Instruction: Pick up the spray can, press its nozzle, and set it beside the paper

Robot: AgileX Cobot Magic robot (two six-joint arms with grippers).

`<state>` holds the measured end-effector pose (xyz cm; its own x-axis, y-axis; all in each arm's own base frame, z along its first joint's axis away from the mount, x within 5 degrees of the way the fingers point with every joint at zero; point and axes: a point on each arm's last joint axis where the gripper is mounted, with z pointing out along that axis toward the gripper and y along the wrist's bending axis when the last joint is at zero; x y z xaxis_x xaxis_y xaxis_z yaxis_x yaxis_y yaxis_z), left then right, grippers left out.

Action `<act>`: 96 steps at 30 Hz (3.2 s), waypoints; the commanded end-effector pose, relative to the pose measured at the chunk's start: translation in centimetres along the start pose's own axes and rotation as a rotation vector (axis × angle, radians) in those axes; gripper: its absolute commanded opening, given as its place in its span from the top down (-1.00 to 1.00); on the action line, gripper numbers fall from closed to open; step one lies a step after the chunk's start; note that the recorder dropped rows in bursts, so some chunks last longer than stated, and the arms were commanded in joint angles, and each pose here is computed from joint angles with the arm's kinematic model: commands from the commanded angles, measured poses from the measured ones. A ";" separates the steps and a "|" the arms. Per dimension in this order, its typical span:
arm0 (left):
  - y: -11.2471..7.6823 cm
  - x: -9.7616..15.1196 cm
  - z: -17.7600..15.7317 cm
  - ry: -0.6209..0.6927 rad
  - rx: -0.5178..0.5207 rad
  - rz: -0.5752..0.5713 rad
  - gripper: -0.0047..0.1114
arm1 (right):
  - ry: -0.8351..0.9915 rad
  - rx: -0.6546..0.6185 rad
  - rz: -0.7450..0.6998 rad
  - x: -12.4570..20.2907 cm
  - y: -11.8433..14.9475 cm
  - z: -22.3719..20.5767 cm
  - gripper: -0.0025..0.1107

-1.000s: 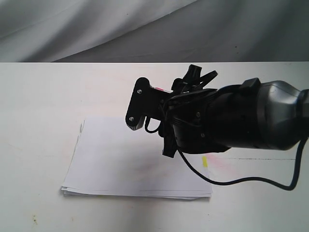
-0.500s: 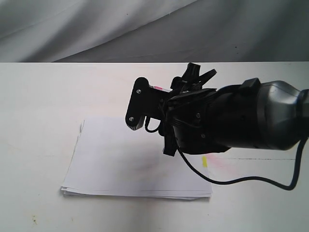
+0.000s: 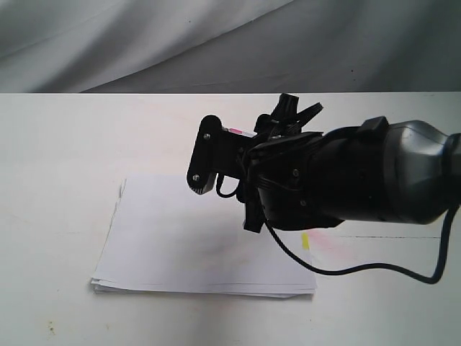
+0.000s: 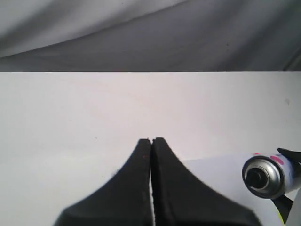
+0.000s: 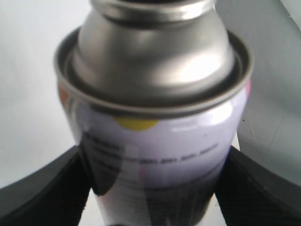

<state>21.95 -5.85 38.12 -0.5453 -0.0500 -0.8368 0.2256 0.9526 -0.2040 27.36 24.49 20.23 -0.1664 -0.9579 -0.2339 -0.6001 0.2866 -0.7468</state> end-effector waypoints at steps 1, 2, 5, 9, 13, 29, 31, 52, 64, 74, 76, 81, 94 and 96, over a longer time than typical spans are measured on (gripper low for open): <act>1.2 -1.8 2.9 0.086 0.114 -0.059 0.92 | -0.010 0.032 -0.014 -0.1 -0.6 -0.4 0.96; 1.8 -2.0 3.4 0.089 0.151 -0.073 0.92 | -0.010 0.032 -0.014 -0.1 -0.6 -0.4 0.96; 4.1 -2.2 4.7 0.098 0.309 -0.156 0.92 | -0.012 0.031 -0.014 -0.2 -0.6 -0.4 0.96; 6.9 -1.9 6.6 0.083 0.494 -0.200 0.92 | -0.012 0.031 -0.014 -0.2 -0.6 -0.4 0.96; 7.9 -0.2 9.2 0.138 0.601 -0.162 0.92 | -0.012 0.031 -0.014 -0.2 -0.6 -0.4 0.96; 6.6 8.8 15.6 0.056 0.811 -0.076 0.92 | -0.012 0.031 -0.027 -0.2 -0.6 -0.4 0.96; 4.8 9.3 16.1 0.082 0.860 -0.034 0.92 | -0.012 0.031 -0.036 -0.2 -0.6 -0.4 0.96; 1.8 10.1 17.9 0.058 0.834 0.085 0.92 | -0.011 0.031 -0.087 -0.2 -0.6 -0.4 0.96; 1.7 11.3 18.8 0.104 0.943 0.015 0.92 | -0.011 0.031 -0.087 -0.2 -0.6 -0.4 0.96; 0.5 10.8 19.2 0.106 0.965 0.047 0.92 | -0.011 0.031 -0.090 -0.2 -0.6 -0.4 0.96; -0.1 10.3 19.5 0.110 0.960 0.064 0.92 | -0.010 0.030 -0.088 -0.2 -0.6 -0.4 0.96; -0.8 10.1 19.9 0.147 0.936 0.119 0.92 | -0.003 0.031 -0.089 -0.1 -0.6 -0.4 0.96; -0.7 10.2 20.1 0.149 0.909 0.119 0.92 | -0.002 0.031 -0.094 -0.1 -0.6 -0.4 0.96; -0.7 10.2 20.1 0.149 0.909 0.119 0.92 | -0.002 0.031 -0.094 -0.1 -0.6 -0.4 0.96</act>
<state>32.37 -12.88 19.42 -0.5587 0.1388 -0.8177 0.8021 0.3414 -0.4900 27.36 24.45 20.24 -0.1233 -0.9769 -0.1745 -0.6092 0.2133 -0.7638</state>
